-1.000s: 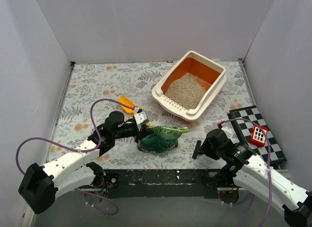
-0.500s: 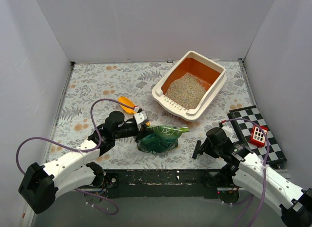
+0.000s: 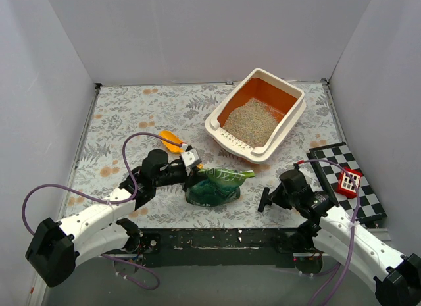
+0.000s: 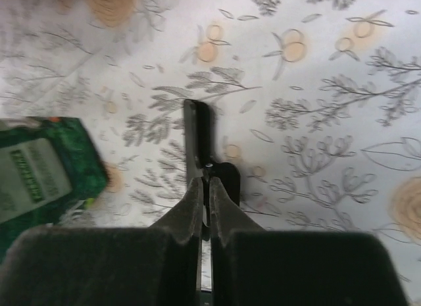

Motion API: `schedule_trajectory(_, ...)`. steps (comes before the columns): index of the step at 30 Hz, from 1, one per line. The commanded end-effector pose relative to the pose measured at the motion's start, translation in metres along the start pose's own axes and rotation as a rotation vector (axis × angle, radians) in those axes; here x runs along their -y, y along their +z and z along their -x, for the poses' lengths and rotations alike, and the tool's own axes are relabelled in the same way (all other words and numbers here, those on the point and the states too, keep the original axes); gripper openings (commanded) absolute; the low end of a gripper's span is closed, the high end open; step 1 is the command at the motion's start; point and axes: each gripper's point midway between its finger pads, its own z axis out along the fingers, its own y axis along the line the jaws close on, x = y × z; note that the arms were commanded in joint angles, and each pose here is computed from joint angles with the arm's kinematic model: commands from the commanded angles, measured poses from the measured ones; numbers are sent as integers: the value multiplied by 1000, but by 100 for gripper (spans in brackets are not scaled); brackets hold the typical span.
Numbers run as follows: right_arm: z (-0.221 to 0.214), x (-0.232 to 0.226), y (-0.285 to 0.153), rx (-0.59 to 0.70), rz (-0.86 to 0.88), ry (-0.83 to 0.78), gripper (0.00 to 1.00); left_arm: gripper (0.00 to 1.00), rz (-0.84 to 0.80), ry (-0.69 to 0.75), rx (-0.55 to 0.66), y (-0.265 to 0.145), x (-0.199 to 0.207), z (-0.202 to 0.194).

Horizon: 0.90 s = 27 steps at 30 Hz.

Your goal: Fill the litter box with clean litter

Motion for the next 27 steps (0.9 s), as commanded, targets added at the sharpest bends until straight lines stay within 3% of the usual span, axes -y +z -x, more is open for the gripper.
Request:
schedule_trajectory(1, -5, 2, 5, -13, 12, -9, 1, 0, 18, -26, -52, -1, -2, -15)
schedule_trajectory(8, 37, -16, -29, 125, 33, -54, 1, 2, 10, -21, -37, -2, 0, -9)
schedule_trajectory(12, 63, -30, -59, 174, 29, -140, 1, 26, -5, -21, -34, -3, 2, -2)
schedule_trajectory(14, 79, -40, -77, 214, 40, -176, 1, 29, -7, -33, -55, -4, 2, 6)
schedule_trajectory(18, 106, -61, -110, 278, 74, -260, 1, 37, 15, -35, -67, -11, -1, 33)
schedule_trajectory(27, 147, -123, -169, 331, 211, -511, 1, 54, 57, -94, 45, -35, 2, 129)
